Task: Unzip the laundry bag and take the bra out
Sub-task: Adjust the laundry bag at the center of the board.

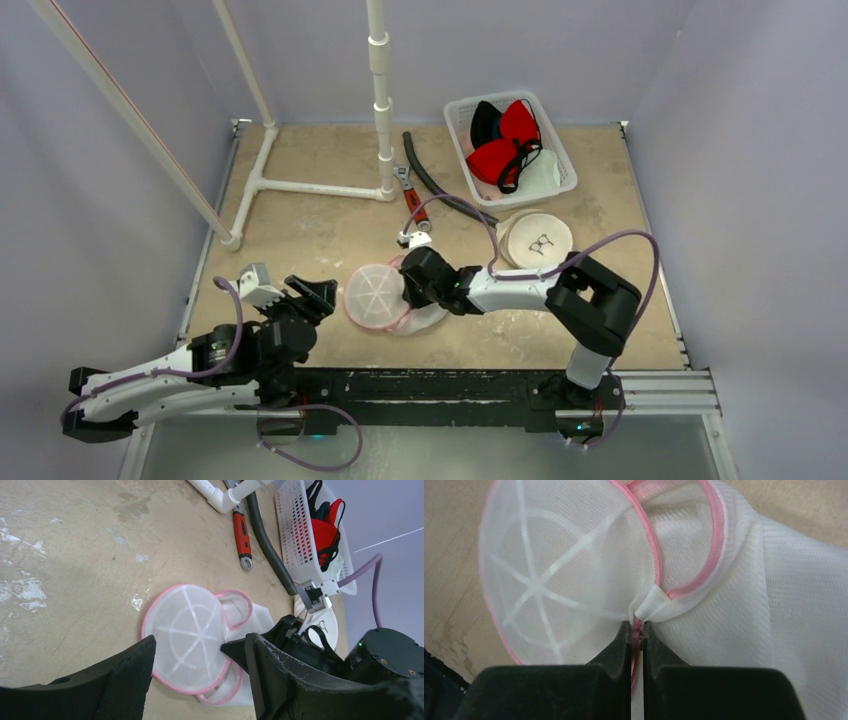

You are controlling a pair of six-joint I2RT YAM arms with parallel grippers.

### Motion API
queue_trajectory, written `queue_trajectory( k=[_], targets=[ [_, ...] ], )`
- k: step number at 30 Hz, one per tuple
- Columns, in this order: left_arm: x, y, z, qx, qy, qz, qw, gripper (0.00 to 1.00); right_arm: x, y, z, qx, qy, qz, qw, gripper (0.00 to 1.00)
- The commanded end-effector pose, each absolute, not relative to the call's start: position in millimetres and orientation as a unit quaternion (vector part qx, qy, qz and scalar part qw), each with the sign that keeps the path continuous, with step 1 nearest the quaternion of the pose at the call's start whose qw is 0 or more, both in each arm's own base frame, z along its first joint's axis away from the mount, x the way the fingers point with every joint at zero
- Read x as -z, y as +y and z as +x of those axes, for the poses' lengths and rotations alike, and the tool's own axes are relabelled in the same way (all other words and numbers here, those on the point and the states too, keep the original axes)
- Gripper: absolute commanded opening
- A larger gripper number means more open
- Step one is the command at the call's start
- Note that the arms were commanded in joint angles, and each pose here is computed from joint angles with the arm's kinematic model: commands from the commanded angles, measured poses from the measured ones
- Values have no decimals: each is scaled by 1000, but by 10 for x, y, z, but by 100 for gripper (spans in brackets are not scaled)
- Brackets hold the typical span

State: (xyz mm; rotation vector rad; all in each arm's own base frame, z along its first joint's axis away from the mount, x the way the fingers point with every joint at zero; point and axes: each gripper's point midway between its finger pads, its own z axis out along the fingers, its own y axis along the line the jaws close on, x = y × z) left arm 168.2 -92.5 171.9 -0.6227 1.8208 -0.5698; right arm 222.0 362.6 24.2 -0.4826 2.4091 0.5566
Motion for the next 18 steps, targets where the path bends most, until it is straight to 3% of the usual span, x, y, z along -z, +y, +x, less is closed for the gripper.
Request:
queue_trajectory(
  k=[1,9,18],
  targets=[
    [-1746,-942,1690,246,761,-264,539,64,-630,3559,2180,-243,899,-156,331,0],
    [-1804,-924,1698,252,755,-269,542,64,-1858,3612,2131,-379,804,-165,427,0],
    [-2091,-719,1705,263,730,-292,559,63,-2885,3547,2114,-523,701,-177,451,0]
  ],
)
